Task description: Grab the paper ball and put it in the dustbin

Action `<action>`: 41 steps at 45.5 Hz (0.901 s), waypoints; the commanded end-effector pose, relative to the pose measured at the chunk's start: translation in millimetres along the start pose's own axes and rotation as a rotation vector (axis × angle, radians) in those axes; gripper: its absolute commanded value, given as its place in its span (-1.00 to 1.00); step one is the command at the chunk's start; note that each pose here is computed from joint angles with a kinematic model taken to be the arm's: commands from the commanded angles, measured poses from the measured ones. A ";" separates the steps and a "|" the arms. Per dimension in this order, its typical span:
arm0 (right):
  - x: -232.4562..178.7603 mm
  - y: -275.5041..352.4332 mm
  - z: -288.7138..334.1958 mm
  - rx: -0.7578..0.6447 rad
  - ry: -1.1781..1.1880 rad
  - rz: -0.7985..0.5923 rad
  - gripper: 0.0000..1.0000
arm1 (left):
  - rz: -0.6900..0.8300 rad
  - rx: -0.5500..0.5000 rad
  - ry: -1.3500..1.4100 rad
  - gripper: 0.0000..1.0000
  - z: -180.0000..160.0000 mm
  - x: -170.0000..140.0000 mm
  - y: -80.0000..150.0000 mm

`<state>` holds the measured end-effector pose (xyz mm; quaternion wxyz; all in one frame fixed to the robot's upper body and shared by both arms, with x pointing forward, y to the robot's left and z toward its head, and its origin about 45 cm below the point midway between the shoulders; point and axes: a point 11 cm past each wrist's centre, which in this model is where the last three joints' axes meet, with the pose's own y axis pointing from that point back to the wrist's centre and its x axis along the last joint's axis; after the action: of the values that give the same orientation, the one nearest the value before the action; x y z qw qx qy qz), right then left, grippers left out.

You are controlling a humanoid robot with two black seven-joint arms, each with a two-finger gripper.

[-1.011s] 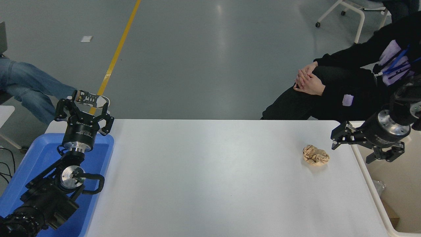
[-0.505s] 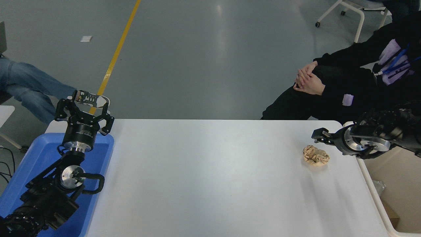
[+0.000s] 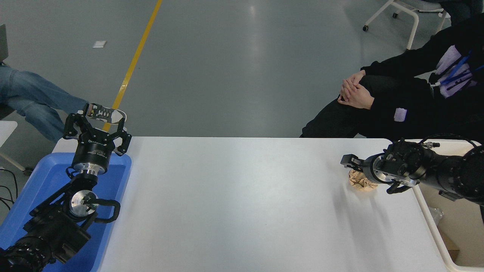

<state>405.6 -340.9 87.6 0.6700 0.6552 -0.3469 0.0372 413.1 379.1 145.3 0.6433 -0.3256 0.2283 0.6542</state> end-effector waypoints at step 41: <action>-38.9 -23.7 17.6 -0.042 0.073 0.042 -0.20 | 0.000 0.000 0.000 0.98 -0.2 -0.1 0.0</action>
<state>390.5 -340.2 55.5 0.6901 0.6365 -0.3372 0.0707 413.1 379.0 145.3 0.6433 -0.3256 0.2283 0.6542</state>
